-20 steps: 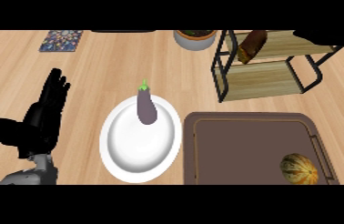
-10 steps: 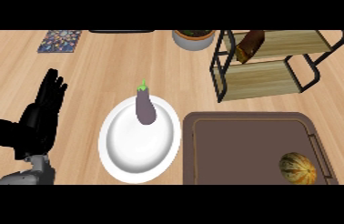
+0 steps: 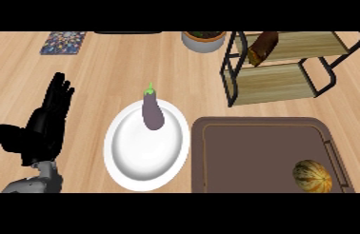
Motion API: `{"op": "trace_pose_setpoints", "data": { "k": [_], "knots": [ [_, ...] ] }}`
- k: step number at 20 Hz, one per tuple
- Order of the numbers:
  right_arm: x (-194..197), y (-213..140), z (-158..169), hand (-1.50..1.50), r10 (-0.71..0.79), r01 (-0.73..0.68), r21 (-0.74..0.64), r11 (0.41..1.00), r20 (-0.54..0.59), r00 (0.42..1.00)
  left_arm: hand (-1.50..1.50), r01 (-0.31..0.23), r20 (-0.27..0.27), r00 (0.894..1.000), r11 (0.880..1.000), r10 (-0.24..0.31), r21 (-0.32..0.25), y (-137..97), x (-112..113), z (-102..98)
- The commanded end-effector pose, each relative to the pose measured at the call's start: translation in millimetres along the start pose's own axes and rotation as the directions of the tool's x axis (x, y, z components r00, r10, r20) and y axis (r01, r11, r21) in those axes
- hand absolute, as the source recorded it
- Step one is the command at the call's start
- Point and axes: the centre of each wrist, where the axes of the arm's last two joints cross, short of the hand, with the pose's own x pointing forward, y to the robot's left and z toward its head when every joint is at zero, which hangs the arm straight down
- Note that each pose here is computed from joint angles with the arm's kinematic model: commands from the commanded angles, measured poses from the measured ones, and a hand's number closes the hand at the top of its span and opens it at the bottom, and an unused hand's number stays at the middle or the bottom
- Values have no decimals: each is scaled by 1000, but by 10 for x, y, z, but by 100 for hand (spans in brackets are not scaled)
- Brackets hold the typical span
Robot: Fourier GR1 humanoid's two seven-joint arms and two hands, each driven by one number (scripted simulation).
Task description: Pick the sweet potato from the tray and place it in the tiered shelf
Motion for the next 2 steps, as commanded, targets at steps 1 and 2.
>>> {"op": "trace_pose_setpoints", "data": {
  "k": [1,2],
  "knots": [
    [-171,-366,158,-150,-23,23,22,1000,33,999,0,2,-7,1000,1000,-2,-5,-27,-95,82],
    [-25,-398,62,-150,-12,11,34,999,24,1000,0,10,-15,1000,1000,-11,-6,-45,132,46]
  ]
}}
